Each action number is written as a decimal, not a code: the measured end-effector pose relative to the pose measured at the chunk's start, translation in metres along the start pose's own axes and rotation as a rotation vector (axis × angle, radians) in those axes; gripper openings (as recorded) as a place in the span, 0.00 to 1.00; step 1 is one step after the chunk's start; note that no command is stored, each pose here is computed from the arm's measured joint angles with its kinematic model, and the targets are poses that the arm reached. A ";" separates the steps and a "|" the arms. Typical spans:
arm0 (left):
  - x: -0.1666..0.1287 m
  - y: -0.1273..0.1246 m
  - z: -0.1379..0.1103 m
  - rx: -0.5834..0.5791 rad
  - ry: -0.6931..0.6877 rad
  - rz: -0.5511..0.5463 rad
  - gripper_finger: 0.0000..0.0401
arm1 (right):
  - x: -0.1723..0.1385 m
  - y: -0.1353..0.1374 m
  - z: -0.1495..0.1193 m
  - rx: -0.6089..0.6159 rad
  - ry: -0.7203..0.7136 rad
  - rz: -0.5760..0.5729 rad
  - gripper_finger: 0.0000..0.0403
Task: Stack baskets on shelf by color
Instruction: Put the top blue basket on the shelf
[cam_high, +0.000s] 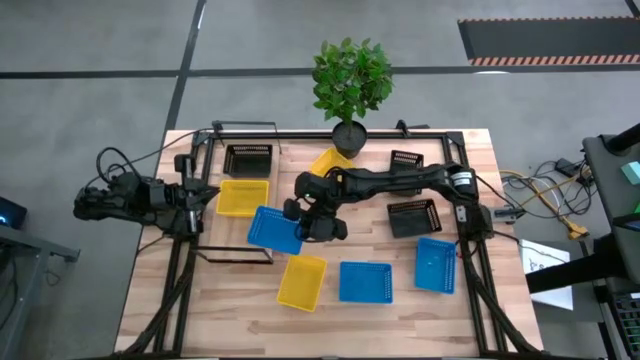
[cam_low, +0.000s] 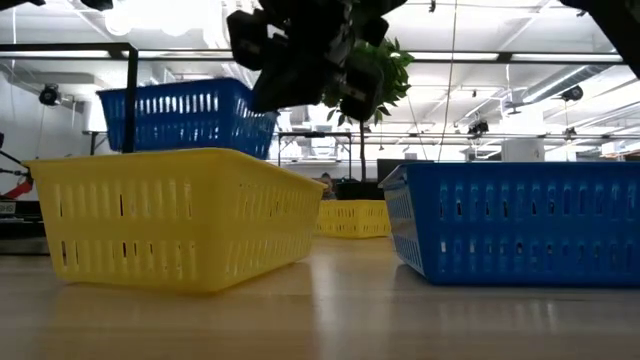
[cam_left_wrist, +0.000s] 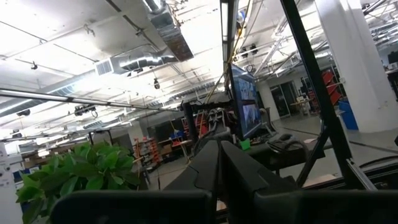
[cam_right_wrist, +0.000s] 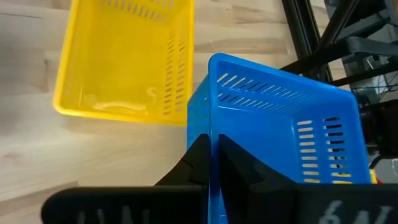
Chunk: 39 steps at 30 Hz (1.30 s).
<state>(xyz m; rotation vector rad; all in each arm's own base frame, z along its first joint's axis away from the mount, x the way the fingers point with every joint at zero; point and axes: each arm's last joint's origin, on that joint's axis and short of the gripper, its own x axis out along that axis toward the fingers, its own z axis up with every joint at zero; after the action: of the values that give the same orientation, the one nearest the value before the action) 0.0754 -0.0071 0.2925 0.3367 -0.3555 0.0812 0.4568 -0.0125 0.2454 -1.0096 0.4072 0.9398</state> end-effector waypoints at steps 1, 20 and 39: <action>0.000 0.000 0.000 0.000 0.000 0.000 0.00 | 0.003 0.000 -0.001 0.000 -0.001 0.000 0.02; 0.000 0.000 0.000 0.006 0.000 0.000 0.00 | 0.018 -0.001 -0.008 -0.027 -0.098 -0.016 0.02; 0.000 0.000 0.000 0.006 0.000 -0.001 0.00 | 0.025 -0.005 -0.012 -0.036 -0.079 -0.063 0.02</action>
<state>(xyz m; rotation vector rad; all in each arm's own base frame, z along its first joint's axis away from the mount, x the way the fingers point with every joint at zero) 0.0754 -0.0071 0.2924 0.3424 -0.3550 0.0816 0.4764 -0.0120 0.2248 -1.0096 0.2916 0.9296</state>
